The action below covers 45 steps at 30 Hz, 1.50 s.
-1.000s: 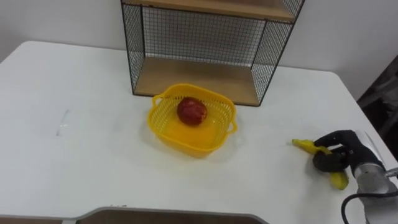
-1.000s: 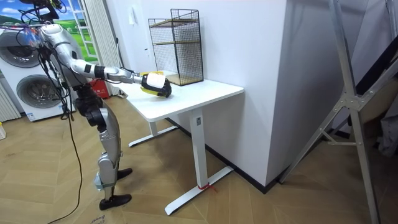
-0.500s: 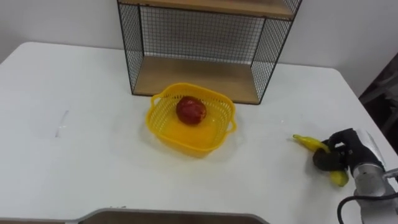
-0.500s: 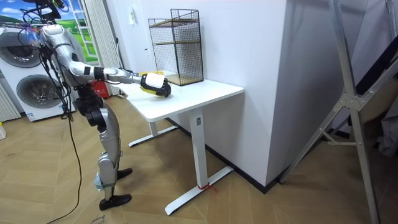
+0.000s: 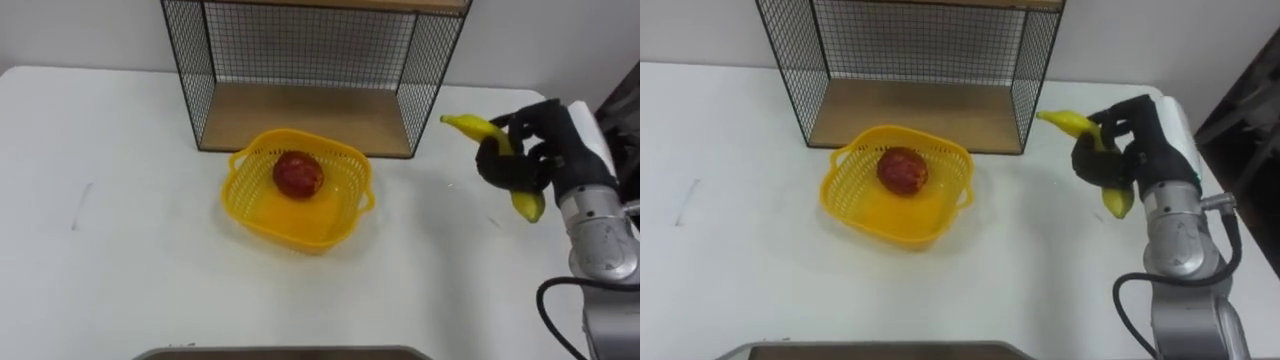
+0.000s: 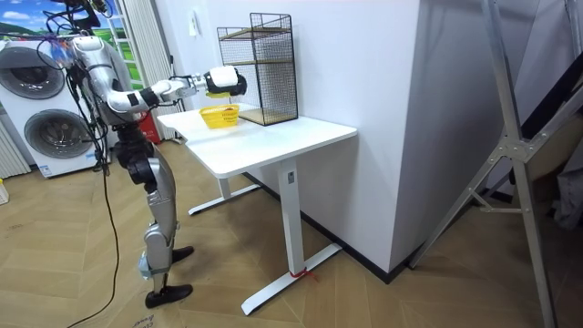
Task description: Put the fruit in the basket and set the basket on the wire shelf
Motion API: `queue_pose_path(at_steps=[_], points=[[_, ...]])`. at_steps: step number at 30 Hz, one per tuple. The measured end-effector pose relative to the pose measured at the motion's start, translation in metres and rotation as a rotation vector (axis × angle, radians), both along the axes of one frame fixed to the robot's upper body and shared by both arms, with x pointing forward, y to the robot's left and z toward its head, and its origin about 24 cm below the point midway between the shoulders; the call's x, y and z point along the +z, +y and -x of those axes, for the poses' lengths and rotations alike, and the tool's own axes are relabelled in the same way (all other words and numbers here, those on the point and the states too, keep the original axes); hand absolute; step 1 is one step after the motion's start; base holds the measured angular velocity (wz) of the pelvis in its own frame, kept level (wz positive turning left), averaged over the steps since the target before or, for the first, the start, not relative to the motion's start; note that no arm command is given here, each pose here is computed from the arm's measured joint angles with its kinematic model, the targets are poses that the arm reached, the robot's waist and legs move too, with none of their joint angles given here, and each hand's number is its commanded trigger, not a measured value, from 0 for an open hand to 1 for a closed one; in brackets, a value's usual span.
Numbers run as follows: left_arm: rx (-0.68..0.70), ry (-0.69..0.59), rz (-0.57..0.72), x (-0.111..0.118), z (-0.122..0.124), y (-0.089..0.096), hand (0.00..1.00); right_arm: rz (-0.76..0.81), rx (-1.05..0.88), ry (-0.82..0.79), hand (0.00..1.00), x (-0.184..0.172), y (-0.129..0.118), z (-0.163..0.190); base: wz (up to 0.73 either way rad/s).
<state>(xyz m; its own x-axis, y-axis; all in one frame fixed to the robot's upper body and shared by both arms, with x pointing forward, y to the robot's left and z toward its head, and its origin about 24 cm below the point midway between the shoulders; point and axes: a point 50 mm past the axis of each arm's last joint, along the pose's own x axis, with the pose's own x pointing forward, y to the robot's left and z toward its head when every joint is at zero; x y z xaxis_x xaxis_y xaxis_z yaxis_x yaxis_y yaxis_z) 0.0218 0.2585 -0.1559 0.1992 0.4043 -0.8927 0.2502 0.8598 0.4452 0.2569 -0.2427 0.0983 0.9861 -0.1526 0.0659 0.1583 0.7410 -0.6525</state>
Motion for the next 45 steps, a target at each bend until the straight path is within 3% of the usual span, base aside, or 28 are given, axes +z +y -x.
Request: queue_pose_path(at_steps=[7, 20, 26, 45], points=[[-0.01, -0.03, 0.021, -0.001, -0.005, -0.006, 0.0, 0.031, 0.102, -0.079, 1.0, 0.017, 0.023, 0.0, 0.0], [-0.057, -0.058, 0.031, -0.001, -0.022, -0.009, 0.0, 0.093, 0.31, -0.007, 1.0, 0.013, 0.064, -0.008, 0.02], [-0.062, -0.005, 0.048, -0.004, -0.015, -0.011, 0.0, 0.123, 0.346, -0.012, 1.0, 0.016, 0.074, -0.012, 0.03], [-0.13, -0.011, 0.088, -0.005, -0.035, -0.019, 0.0, 0.119, 0.394, 0.165, 1.0, -0.011, 0.089, -0.041, 0.02]])
